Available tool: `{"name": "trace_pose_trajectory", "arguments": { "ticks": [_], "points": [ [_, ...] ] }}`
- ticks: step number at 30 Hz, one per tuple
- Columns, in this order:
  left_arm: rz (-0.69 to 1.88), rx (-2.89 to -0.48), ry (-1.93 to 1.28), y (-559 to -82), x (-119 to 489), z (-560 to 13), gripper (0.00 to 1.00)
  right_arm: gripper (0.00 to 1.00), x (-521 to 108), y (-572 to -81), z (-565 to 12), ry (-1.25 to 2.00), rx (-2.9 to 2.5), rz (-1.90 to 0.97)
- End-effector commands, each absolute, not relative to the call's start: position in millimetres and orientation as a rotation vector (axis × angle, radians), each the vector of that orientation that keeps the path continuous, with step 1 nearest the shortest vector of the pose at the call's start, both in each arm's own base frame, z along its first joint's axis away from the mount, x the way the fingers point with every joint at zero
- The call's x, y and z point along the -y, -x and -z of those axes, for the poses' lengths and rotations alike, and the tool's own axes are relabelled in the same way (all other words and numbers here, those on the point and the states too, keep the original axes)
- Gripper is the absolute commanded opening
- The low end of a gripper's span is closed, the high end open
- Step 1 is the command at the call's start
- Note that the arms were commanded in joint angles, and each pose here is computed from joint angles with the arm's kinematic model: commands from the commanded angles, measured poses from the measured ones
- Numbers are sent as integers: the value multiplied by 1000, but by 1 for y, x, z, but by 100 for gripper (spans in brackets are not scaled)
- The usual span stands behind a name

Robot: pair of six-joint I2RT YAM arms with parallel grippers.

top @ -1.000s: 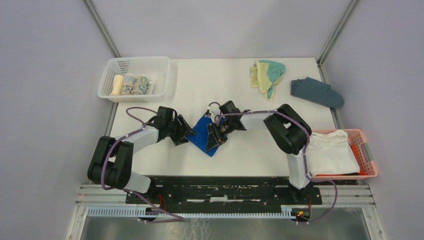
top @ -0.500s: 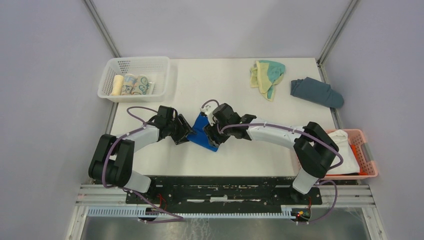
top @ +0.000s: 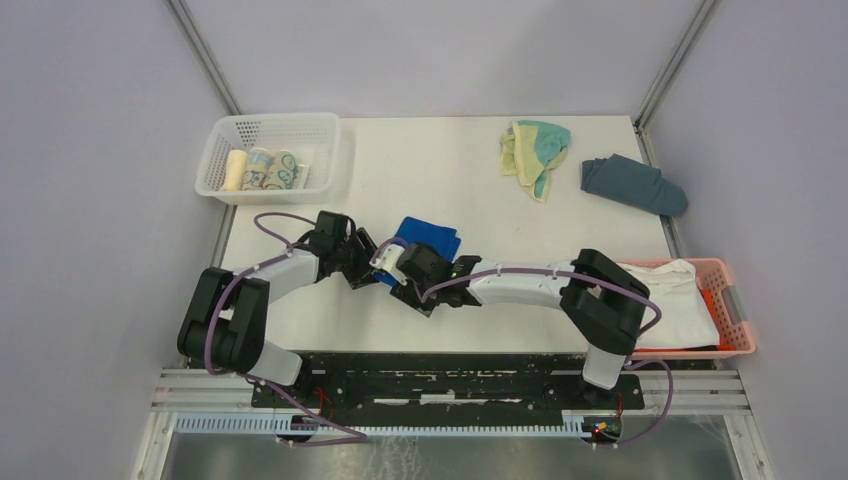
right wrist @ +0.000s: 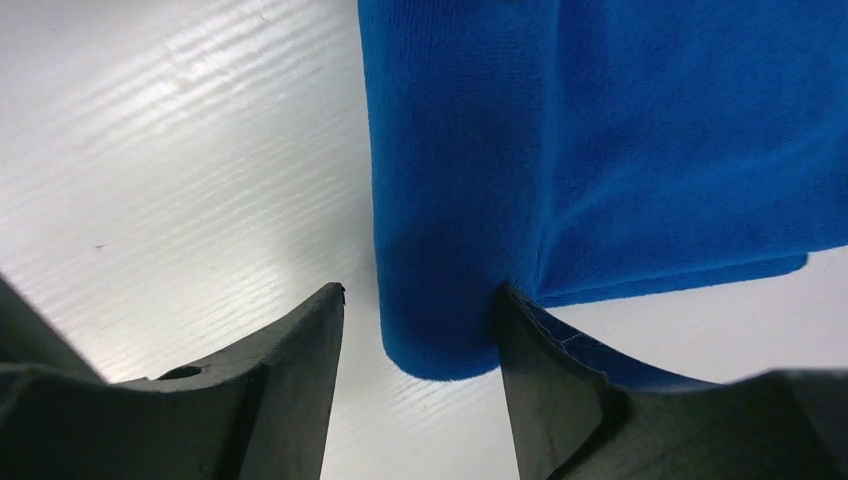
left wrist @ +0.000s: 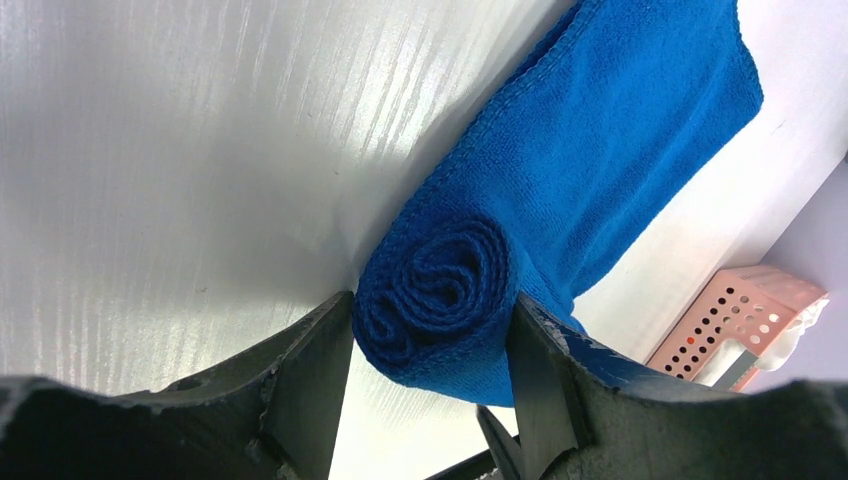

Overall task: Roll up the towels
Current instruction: Roll the towel at the center of the board.

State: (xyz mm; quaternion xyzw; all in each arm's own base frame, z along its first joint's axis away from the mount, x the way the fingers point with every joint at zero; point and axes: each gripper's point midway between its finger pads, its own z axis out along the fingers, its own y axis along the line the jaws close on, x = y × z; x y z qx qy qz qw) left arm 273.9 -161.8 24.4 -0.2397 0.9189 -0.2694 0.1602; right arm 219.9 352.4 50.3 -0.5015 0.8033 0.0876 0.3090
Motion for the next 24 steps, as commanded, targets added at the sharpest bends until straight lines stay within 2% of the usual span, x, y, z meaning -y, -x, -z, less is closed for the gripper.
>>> {"name": "trace_pose_trajectory", "arguments": {
  "ticks": [1, 8, 12, 17, 24],
  "points": [
    [570, -2738, 703, -252, 141, 9, 64, 64, -355, -229, -30, 1377, -2118, -154],
    [534, -2742, 672, -256, 137, 11, 65, 64, -336, -227, 6, 1466, -2181, -40],
    [502, -2748, 652, -261, 135, 12, 66, 53, -330, -218, 12, 1513, -2229, -59],
    [501, -2718, 643, -264, 133, 2, 68, 29, -343, -186, 2, 1605, -2323, -296],
    [550, -2594, 703, -263, 128, -28, 81, 18, -371, -157, -19, 1534, -2490, -858]
  ]
}}
